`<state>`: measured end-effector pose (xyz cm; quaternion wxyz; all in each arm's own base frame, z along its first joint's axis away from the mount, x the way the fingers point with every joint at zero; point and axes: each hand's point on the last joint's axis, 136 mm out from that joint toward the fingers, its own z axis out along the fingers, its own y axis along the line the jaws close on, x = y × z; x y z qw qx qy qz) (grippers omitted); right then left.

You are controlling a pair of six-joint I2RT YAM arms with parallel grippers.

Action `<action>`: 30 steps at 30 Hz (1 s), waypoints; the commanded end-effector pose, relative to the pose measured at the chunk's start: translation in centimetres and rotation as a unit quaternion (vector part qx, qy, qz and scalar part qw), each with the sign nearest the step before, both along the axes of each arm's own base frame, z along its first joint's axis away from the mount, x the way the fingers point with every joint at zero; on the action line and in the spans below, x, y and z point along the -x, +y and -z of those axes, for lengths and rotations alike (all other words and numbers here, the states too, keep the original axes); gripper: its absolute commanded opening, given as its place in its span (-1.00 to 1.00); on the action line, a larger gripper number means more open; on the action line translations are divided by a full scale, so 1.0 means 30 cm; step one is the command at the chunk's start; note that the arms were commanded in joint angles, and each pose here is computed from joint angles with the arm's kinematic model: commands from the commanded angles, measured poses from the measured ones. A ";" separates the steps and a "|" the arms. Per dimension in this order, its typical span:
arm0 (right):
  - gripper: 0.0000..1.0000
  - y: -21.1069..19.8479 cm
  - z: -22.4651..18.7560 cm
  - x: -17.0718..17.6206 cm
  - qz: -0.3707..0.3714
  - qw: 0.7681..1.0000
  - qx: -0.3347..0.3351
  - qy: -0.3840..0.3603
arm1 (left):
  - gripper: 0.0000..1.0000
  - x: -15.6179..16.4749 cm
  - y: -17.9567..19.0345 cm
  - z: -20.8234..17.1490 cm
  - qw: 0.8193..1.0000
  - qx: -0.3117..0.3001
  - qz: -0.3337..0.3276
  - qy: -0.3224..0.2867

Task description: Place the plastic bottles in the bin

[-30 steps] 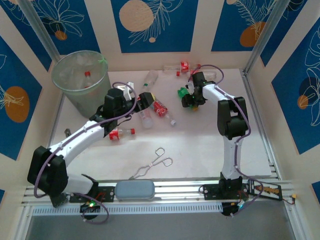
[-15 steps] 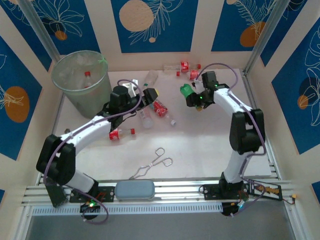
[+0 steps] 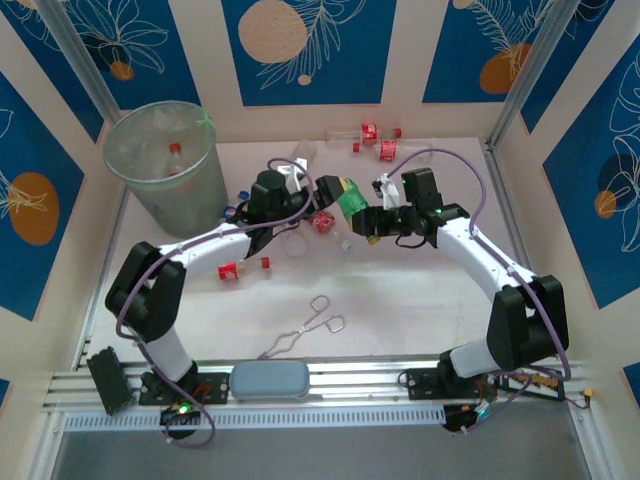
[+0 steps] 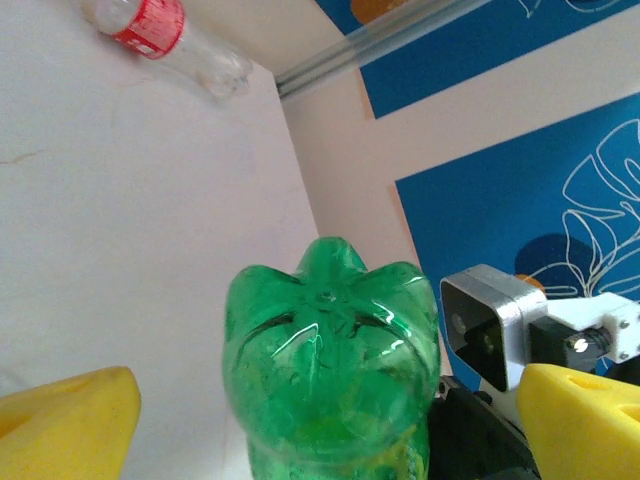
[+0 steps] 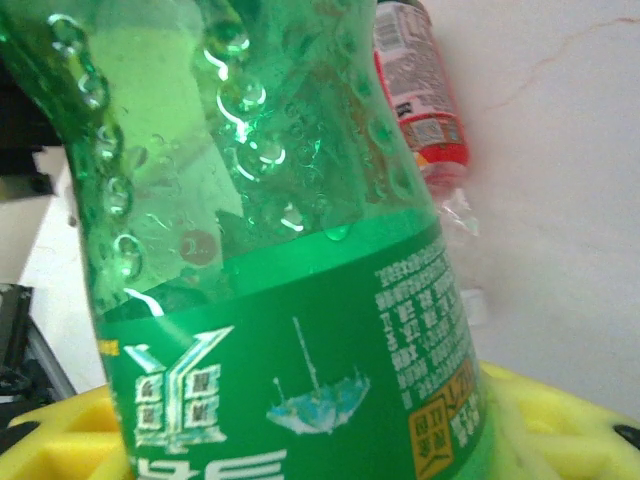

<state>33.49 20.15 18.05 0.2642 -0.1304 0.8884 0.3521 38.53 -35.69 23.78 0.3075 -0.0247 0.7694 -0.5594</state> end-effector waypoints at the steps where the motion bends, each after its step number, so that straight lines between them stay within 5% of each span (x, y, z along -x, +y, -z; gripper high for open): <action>1: 0.06 0.040 -0.077 0.024 -0.017 0.999 -0.040 -0.013 | 0.96 0.016 -0.061 -0.068 0.999 0.021 0.026 -0.027; 10: 0.06 0.071 -0.123 0.030 -0.030 0.998 -0.060 -0.023 | 0.82 0.025 -0.091 -0.043 0.999 0.025 0.034 -0.018; 20: 0.11 0.089 -0.137 0.027 -0.036 0.997 -0.059 -0.021 | 0.21 0.020 -0.091 -0.073 0.998 0.038 0.034 -0.029; 30: 0.83 0.021 -0.209 0.054 -0.023 0.998 -0.027 -0.047 | 0.10 -0.058 -0.019 -0.146 0.998 -0.002 0.017 -0.062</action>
